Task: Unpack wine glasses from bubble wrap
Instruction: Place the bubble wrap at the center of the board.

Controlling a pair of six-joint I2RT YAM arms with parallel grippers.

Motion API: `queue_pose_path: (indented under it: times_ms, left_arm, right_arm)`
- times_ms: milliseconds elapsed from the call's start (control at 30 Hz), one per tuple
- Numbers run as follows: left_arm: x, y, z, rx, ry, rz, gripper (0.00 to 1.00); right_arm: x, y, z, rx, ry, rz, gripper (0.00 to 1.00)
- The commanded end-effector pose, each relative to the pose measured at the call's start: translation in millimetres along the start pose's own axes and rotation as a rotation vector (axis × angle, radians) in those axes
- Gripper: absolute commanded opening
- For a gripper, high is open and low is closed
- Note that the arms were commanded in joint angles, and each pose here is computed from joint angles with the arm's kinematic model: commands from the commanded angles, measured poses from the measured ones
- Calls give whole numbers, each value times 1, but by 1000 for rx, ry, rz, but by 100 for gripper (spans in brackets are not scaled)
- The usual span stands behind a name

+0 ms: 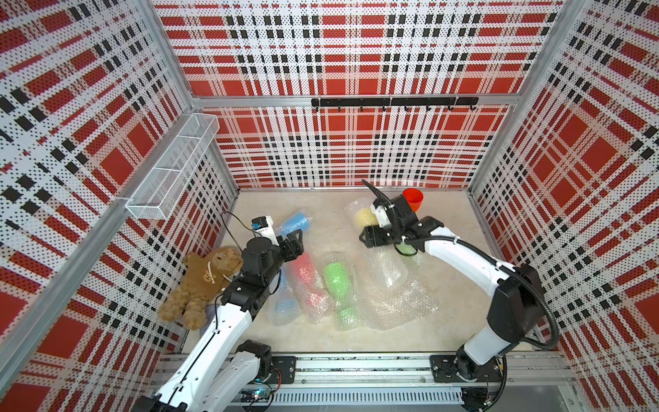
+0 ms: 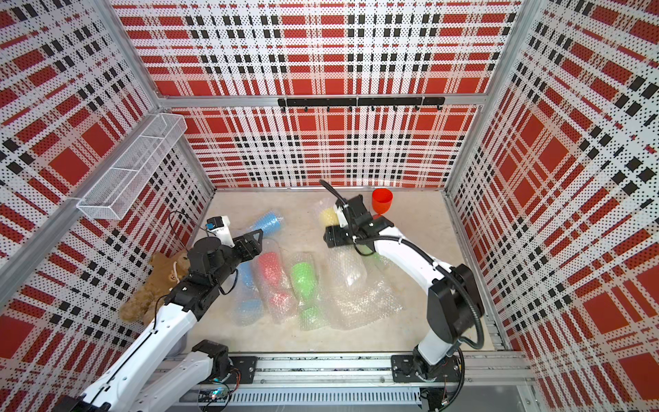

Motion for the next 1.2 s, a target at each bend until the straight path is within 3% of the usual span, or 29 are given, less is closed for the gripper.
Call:
queue_pose_path:
  times_ms: [0,133,433,533,733,833,967,1067,1167]
  left_arm:
    - [0,-4,4,36,9,-2,79]
    - [2,-3,7,32,22,-2,79]
    - [5,-1,10,25,32,3,79]
    - [6,-2,11,30,37,4,79]
    - [7,-2,12,31,41,4,80]
    - [7,-2,13,35,44,4,80]
    - [7,-3,13,40,45,2,80]
    - [9,-4,13,48,55,-2,80]
    - [12,-6,14,56,67,4,80]
  right_arm:
    - [31,19,1,-190,-15,125,79]
    - [64,20,14,-289,-9,186,82]
    - [103,-2,50,-232,61,244,89]
    - [106,-13,45,-118,89,197,100]
    - [77,-29,0,142,49,31,99]
    - [69,-20,-18,173,49,-50,86]
    - [71,7,-25,88,65,-93,56]
    - [82,27,-19,3,107,-96,45]
    - [93,28,-9,32,148,-102,35]
Point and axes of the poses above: each gripper's point midway between its finger pads, its own z axis out along the fingers, its own y axis along the line the jaws close on, x = y × z, the point moved 5 cm from there along -z, back along the fingers, and after that the axes turned 10 degrees about -z, right-handed, at the moved point
